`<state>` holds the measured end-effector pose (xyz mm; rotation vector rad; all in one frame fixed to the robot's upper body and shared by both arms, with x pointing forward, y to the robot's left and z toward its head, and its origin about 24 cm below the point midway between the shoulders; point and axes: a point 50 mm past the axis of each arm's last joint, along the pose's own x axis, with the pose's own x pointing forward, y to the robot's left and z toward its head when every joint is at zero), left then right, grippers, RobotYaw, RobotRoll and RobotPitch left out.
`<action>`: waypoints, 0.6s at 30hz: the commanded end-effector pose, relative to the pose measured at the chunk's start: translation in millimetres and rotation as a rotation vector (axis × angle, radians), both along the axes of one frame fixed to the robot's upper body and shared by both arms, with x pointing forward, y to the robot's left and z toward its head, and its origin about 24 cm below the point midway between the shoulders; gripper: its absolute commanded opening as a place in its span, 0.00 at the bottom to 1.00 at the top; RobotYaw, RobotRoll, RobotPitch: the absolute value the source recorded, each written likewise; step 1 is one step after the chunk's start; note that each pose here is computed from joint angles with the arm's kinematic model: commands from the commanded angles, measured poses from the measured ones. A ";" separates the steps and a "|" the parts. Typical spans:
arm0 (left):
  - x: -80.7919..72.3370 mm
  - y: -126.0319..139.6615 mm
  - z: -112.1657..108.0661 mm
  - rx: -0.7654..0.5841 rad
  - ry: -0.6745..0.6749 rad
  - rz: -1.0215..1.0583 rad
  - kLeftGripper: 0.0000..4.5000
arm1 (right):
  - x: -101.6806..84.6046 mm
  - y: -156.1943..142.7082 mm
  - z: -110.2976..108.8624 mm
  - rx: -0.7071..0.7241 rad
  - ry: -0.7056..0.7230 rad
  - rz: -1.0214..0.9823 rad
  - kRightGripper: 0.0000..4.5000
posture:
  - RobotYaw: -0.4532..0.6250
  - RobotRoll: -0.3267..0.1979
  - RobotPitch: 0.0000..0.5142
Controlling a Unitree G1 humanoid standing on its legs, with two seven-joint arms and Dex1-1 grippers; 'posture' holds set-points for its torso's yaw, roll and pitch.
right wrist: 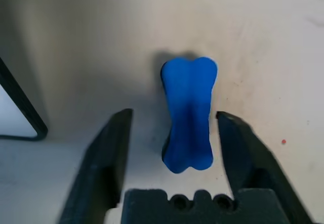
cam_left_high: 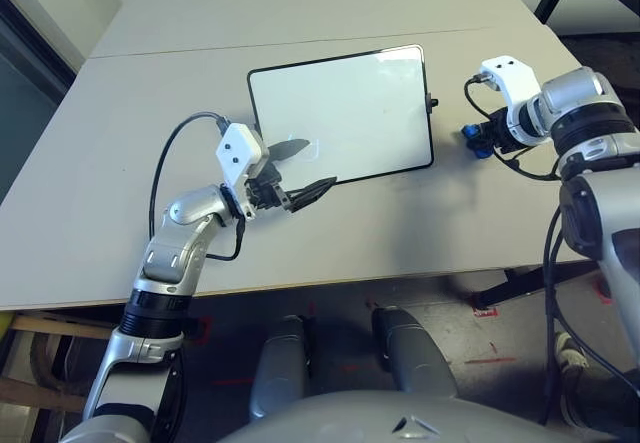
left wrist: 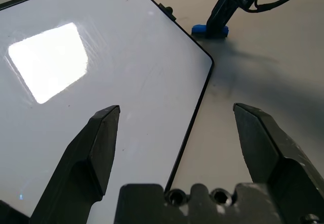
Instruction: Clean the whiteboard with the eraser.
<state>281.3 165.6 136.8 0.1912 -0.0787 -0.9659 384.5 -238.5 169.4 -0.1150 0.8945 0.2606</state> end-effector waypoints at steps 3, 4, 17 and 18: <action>3.9 16.5 19.5 -0.037 -0.039 0.046 1.00 | 4.2 -7.5 20.5 0.093 -0.178 0.008 1.00 | 0.30 0.62 0.22; 4.4 21.1 24.3 -0.056 -0.049 0.063 1.00 | 4.7 -8.9 24.0 0.112 -0.223 0.013 1.00 | 0.30 0.62 0.22; 1.6 129.7 58.6 -0.189 -0.105 0.632 1.00 | -17.8 -39.3 15.4 0.335 -0.832 -0.050 1.00 | 0.35 0.62 0.27; 0.4 136.7 58.3 -0.195 -0.099 0.677 1.00 | -20.2 -44.5 14.5 0.347 -0.873 -0.088 1.00 | 0.36 0.62 0.28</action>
